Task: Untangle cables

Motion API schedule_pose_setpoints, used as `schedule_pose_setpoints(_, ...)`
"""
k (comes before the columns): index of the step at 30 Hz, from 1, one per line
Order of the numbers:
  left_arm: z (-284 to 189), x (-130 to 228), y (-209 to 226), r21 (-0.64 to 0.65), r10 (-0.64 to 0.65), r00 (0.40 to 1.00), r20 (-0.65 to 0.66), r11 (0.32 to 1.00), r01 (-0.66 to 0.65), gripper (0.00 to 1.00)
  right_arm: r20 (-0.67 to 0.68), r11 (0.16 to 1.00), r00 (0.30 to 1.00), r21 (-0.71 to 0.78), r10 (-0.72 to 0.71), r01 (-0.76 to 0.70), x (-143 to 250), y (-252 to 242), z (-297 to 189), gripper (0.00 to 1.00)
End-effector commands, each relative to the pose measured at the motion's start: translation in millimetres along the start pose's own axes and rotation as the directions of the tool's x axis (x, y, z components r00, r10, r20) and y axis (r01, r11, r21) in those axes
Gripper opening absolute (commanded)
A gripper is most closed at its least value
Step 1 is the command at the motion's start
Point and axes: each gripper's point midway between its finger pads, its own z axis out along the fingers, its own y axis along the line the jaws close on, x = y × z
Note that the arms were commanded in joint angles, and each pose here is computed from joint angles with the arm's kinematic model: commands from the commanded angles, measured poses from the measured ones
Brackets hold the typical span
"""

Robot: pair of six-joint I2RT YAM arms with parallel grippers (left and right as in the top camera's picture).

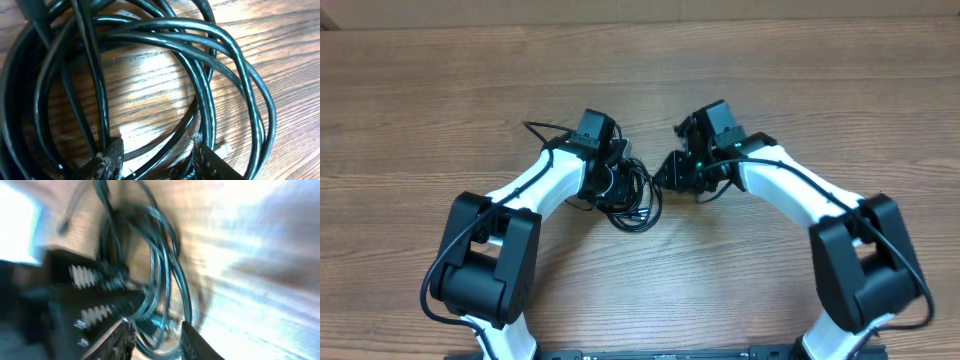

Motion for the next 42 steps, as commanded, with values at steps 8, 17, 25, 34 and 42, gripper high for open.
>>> schedule_pose_setpoints(8,-1,8,29,-0.075,0.003,0.999,-0.033,0.997,-0.005,0.64,0.211,0.992,0.970,0.048,-0.121,0.113,-47,13,-13,0.10)
schedule_pose_setpoints(17,-3,18,33,-0.063,0.119,0.989,-0.083,0.990,-0.125,0.67,0.159,0.978,0.975,0.160,-0.158,0.133,-29,3,25,0.17)
schedule_pose_setpoints(25,-12,18,29,0.019,0.119,0.989,-0.090,0.993,-0.117,1.00,0.127,0.970,0.975,0.185,-0.183,0.158,-19,-2,56,0.19)
schedule_pose_setpoints(34,-45,-17,28,0.088,0.044,0.999,0.002,0.995,-0.044,0.68,0.107,0.976,0.978,0.141,-0.180,0.164,-15,4,59,0.20)
schedule_pose_setpoints(42,-45,-43,43,-0.037,0.024,0.995,0.100,0.999,-0.020,0.27,0.083,0.982,0.982,0.091,-0.170,0.163,-9,12,60,0.19)
